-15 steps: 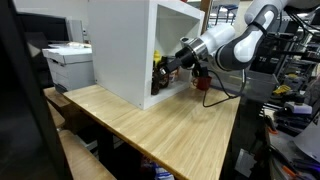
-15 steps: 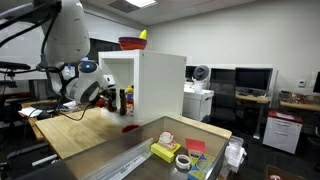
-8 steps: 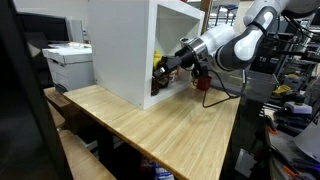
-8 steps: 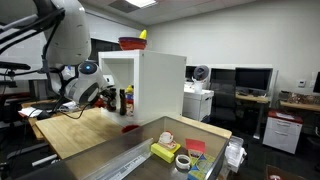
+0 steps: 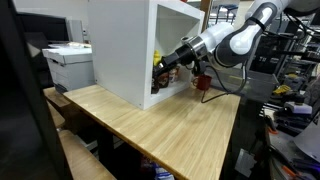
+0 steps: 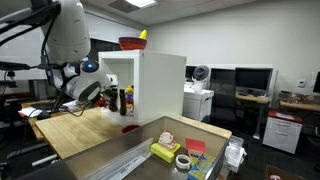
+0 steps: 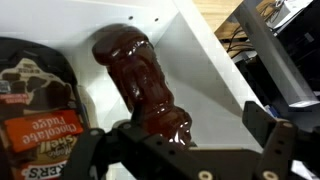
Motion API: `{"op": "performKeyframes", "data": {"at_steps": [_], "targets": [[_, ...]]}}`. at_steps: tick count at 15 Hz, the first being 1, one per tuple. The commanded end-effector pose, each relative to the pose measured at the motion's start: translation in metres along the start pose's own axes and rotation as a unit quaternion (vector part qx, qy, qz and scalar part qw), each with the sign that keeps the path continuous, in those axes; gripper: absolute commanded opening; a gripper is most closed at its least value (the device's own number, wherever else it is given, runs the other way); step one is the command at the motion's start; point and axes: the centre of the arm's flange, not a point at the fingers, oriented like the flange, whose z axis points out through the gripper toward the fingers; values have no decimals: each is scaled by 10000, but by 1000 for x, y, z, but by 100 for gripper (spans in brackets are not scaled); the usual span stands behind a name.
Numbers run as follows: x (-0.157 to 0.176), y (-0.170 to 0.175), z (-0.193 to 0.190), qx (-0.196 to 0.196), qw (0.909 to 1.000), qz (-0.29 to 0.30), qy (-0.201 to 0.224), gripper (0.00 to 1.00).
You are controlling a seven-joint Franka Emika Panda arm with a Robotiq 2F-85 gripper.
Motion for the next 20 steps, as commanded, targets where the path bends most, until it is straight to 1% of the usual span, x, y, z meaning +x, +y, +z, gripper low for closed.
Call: {"op": "performKeyframes", "data": {"at_steps": [1,11,20], "targets": [[-28,-21,5,54,9998,196,1,100],[-36,-37,6,201,9989,424,-61,100],[-48,-39,10,388,9965,737,-116,100]]}}
